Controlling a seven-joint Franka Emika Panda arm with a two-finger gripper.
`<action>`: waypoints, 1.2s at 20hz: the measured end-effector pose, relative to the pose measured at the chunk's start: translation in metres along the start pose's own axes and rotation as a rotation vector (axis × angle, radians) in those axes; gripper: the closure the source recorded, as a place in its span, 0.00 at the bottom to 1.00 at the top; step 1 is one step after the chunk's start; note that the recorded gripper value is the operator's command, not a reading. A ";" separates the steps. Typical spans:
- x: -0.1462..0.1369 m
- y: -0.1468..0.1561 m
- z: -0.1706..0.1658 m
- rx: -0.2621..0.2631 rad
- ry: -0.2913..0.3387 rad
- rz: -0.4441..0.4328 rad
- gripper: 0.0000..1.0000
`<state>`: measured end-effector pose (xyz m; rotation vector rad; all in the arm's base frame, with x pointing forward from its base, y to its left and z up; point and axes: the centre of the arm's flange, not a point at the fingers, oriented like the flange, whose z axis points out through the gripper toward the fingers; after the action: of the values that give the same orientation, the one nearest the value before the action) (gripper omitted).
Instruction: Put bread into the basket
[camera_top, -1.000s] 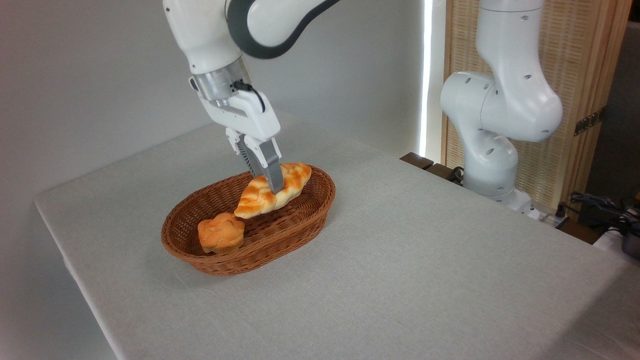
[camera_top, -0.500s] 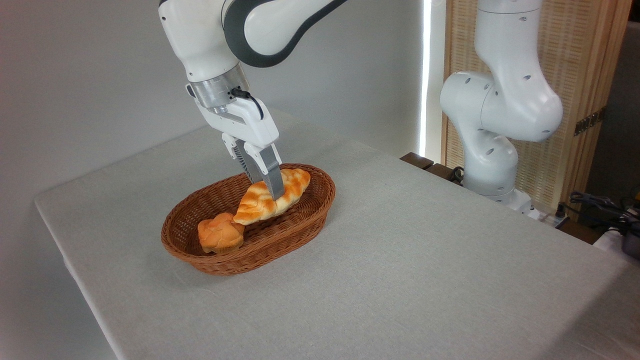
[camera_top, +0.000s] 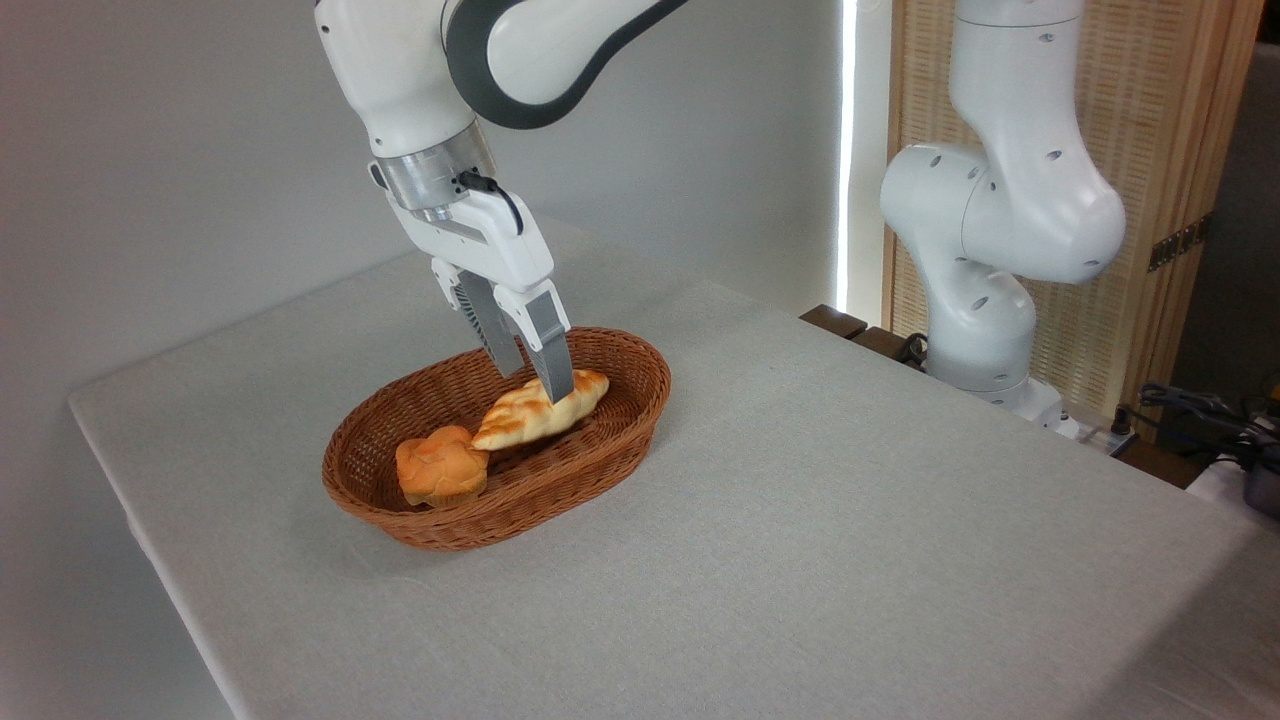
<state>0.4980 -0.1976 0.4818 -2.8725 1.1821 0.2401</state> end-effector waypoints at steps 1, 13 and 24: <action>-0.001 -0.004 -0.008 0.005 0.013 0.009 0.00; -0.114 -0.142 -0.121 -0.068 0.165 0.022 0.00; -0.111 -0.155 -0.141 0.044 0.222 0.010 0.00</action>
<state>0.5478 -0.0211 0.6326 -2.9149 1.2158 -0.1059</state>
